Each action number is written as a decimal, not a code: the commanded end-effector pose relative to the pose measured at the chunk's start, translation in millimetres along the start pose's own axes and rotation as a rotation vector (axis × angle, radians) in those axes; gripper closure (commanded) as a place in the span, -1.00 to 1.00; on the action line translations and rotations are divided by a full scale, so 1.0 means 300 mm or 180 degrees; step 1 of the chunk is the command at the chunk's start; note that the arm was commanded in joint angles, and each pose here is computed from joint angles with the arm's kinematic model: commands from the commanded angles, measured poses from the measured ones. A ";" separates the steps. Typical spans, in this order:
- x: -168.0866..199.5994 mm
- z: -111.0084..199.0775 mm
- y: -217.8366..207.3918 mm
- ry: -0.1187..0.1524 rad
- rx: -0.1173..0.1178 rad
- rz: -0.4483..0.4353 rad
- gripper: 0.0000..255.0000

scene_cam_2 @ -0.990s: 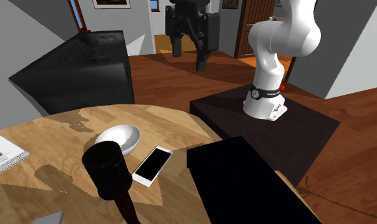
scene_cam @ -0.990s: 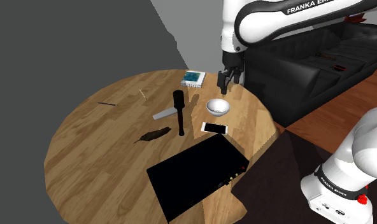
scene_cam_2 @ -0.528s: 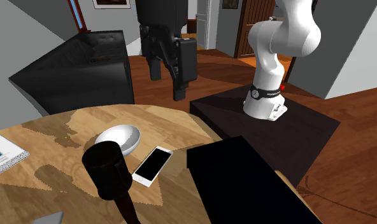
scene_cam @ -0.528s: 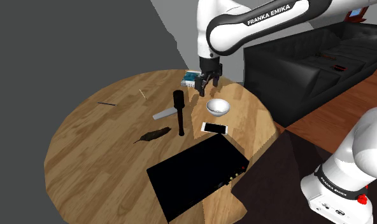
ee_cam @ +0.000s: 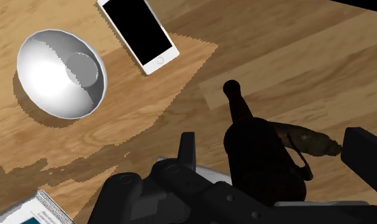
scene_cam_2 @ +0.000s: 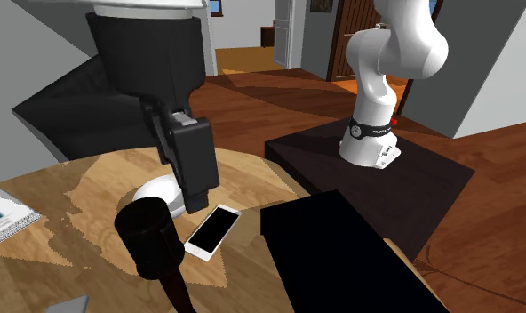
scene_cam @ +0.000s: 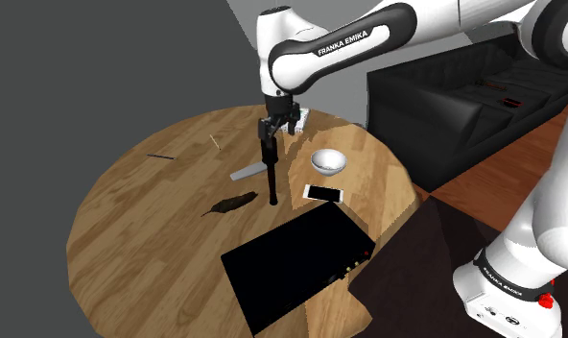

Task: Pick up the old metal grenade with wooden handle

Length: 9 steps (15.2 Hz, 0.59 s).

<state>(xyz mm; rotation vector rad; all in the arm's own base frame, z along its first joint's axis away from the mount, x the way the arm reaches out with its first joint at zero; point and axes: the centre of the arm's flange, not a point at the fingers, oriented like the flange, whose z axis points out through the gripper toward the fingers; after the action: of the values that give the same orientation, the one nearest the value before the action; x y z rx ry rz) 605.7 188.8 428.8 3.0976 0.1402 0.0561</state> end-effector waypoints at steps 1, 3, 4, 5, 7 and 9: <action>0.072 0.027 -0.031 0.0024 0.0015 0.0005 -1.00; 0.089 0.050 -0.040 0.0029 0.0019 0.0006 -1.00; 0.088 0.067 -0.041 0.0029 0.0019 0.0006 -1.00; 0.087 0.085 -0.042 0.0029 0.0019 0.0006 -1.00; 0.086 0.120 -0.043 0.0029 0.0019 0.0006 -1.00; 0.085 0.155 -0.045 0.0029 0.0019 0.0006 -1.00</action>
<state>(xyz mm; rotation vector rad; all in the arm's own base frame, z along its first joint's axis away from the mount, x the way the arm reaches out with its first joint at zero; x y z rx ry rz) 631.5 202.9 388.8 3.1035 0.1379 0.0697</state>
